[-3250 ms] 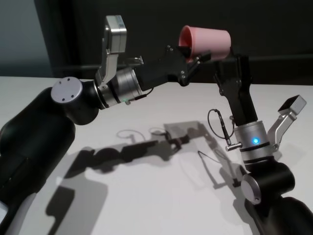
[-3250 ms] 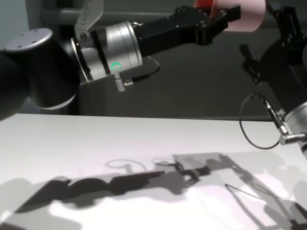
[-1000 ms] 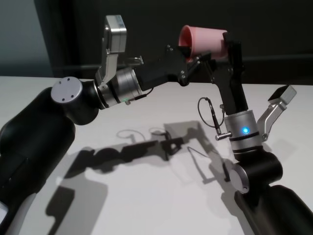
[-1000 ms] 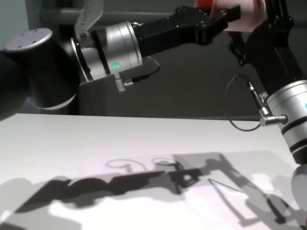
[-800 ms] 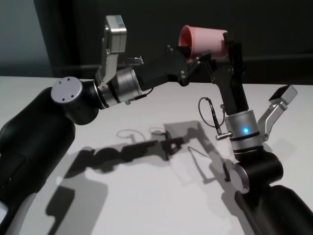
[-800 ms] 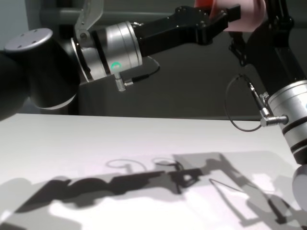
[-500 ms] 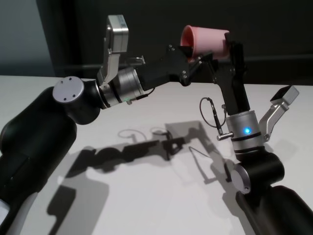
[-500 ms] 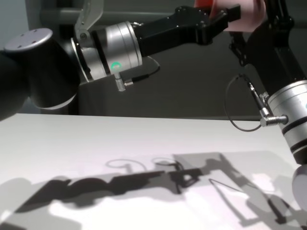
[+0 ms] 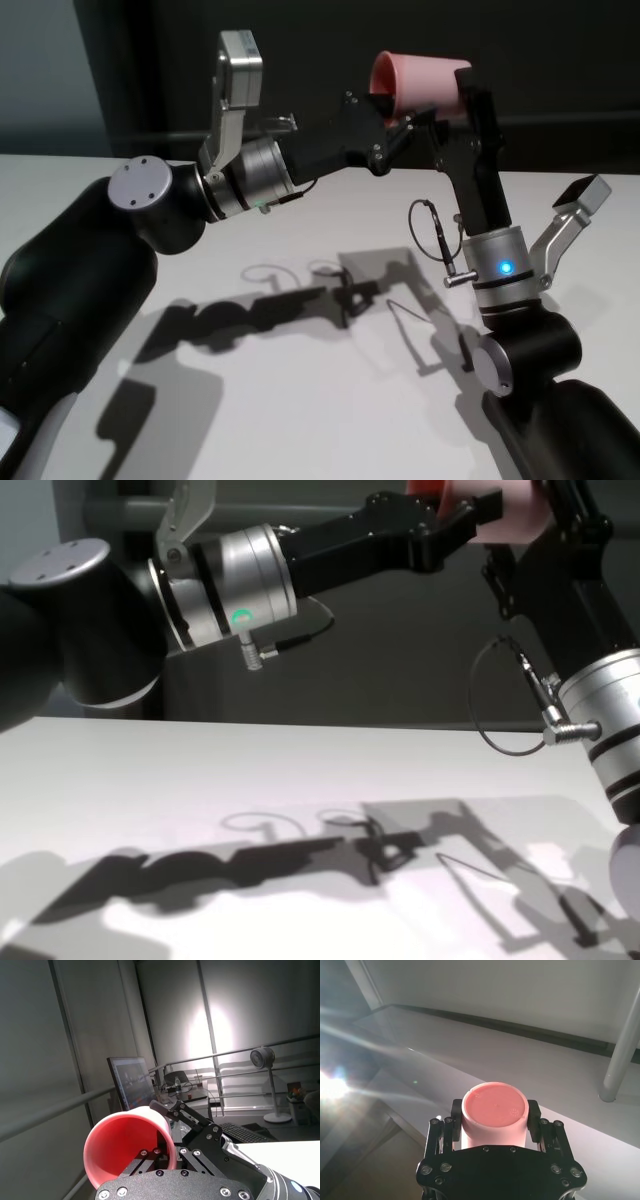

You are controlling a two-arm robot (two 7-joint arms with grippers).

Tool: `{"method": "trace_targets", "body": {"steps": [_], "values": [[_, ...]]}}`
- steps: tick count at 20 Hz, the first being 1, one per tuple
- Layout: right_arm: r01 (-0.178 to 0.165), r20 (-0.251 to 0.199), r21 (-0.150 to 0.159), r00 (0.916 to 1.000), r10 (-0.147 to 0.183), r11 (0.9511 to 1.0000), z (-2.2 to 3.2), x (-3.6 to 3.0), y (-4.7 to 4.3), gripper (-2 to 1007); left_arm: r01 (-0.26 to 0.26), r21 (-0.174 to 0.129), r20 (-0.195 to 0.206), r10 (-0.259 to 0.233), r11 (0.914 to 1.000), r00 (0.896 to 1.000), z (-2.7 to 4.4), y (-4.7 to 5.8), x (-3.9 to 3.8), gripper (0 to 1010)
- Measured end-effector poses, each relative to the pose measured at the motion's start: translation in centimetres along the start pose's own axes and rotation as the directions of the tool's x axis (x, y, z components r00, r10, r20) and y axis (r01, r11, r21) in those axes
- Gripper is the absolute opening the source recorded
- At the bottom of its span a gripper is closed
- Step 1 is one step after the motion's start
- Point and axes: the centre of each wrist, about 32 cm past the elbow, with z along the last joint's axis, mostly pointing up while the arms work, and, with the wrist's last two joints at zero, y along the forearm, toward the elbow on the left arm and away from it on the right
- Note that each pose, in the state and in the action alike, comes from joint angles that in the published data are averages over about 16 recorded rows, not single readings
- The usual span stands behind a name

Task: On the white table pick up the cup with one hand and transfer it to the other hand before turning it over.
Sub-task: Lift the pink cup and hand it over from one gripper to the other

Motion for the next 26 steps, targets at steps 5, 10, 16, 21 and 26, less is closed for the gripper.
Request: {"method": "trace_targets", "body": {"steps": [5, 10, 16, 21, 26], "values": [[-0.001, -0.001, 0.0, 1.0, 0.001, 1.0, 0.01, 0.01, 0.0, 748, 0.0, 0.0, 0.0, 0.0, 1.0, 1.0, 0.0, 0.0, 0.0, 74], [-0.002, -0.002, -0.001, 1.0, 0.002, 1.0, 0.0, 0.01, 0.01, 744, -0.001, 0.001, 0.0, 0.001, 1.0, 1.0, -0.01, 0.0, 0.01, 148], [-0.003, -0.003, -0.001, 1.0, 0.003, 1.0, 0.0, 0.01, 0.03, 744, -0.002, 0.001, 0.0, 0.002, 1.0, 1.0, 0.0, 0.1, -0.01, 314], [-0.003, -0.003, -0.002, 1.0, 0.003, 1.0, 0.0, 0.02, 0.04, 744, -0.004, 0.004, 0.002, 0.004, 1.0, 1.0, 0.05, 0.5, -0.22, 496], [-0.003, -0.003, -0.001, 1.0, 0.003, 1.0, 0.0, 0.02, 0.04, 744, -0.021, 0.013, 0.001, 0.021, 0.9997, 1.0, 0.09, 1.6, -0.82, 684]]}}
